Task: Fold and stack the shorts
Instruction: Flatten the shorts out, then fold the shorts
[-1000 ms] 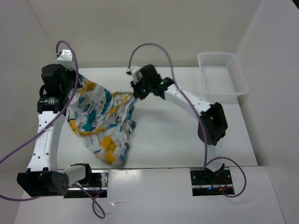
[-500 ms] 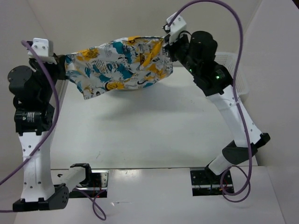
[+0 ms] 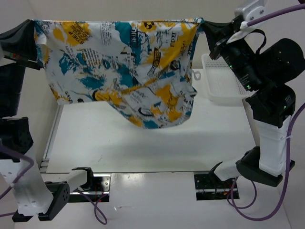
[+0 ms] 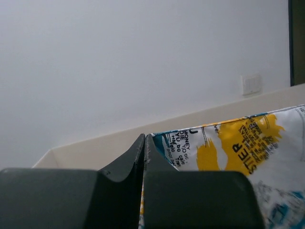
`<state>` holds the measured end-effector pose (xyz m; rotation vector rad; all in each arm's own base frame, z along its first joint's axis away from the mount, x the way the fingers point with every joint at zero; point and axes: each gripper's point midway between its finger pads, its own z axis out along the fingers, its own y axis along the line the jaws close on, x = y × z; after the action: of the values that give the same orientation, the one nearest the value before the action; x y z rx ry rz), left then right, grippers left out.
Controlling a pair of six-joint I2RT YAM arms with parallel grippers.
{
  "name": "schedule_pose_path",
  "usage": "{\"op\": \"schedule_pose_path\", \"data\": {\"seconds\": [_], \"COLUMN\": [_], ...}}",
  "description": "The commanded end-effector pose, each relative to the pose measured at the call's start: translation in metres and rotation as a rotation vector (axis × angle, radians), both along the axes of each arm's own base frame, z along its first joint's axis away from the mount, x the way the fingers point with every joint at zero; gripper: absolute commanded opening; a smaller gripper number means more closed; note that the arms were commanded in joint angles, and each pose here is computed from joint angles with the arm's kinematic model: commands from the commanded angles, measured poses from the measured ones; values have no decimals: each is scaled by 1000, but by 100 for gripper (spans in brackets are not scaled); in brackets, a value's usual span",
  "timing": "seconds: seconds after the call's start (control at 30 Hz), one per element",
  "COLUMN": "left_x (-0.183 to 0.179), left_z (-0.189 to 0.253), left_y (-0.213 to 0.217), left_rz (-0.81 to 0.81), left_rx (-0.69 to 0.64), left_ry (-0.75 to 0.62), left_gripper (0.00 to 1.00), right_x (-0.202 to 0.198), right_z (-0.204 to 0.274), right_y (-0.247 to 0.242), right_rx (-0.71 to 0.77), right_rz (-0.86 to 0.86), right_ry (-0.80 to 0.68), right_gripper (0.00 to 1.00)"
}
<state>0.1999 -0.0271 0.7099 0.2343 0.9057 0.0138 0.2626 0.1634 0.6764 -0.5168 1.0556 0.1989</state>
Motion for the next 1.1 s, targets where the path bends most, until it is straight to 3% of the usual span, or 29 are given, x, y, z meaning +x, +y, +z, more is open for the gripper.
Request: {"op": "schedule_pose_path", "data": {"seconds": [0.0, 0.13, 0.3, 0.4, 0.5, 0.53, 0.73, 0.87, 1.0, 1.07], "left_x": [87, 159, 251, 299, 339, 353, 389, 394, 362, 316], "left_z": [-60, -132, -227, -271, -305, -327, -383, -378, -383, -384], "left_y": [5, 2, -11, -22, -26, -26, -43, -50, -87, -105], "left_rz": [-7, -59, -96, -119, -128, -128, -154, -164, -247, -293], "left_rx": [0, 7, -6, -4, -4, -6, 2, 6, 37, 58], "left_ry": [223, 428, 643, 729, 782, 821, 903, 911, 989, 1056], "left_gripper": [0, 0, 0, 0, 0, 0, 0, 0, 0, 0], "right_x": [37, 88, 169, 233, 269, 286, 325, 338, 334, 331], "right_z": [-50, -103, -203, -280, -309, -341, -417, -420, -429, -422], "right_y": [9, 11, 3, -14, -28, -30, -21, -20, -39, -59], "right_rx": [-67, -91, -160, -158, -134, -153, -202, -224, -286, -310], "right_rz": [-71, -105, -203, -285, -317, -329, -344, -352, -387, -424], "right_ry": [138, 261, 459, 629, 690, 739, 846, 825, 832, 820], "right_gripper": [0, 0, 0, 0, 0, 0, 0, 0, 0, 0]}}
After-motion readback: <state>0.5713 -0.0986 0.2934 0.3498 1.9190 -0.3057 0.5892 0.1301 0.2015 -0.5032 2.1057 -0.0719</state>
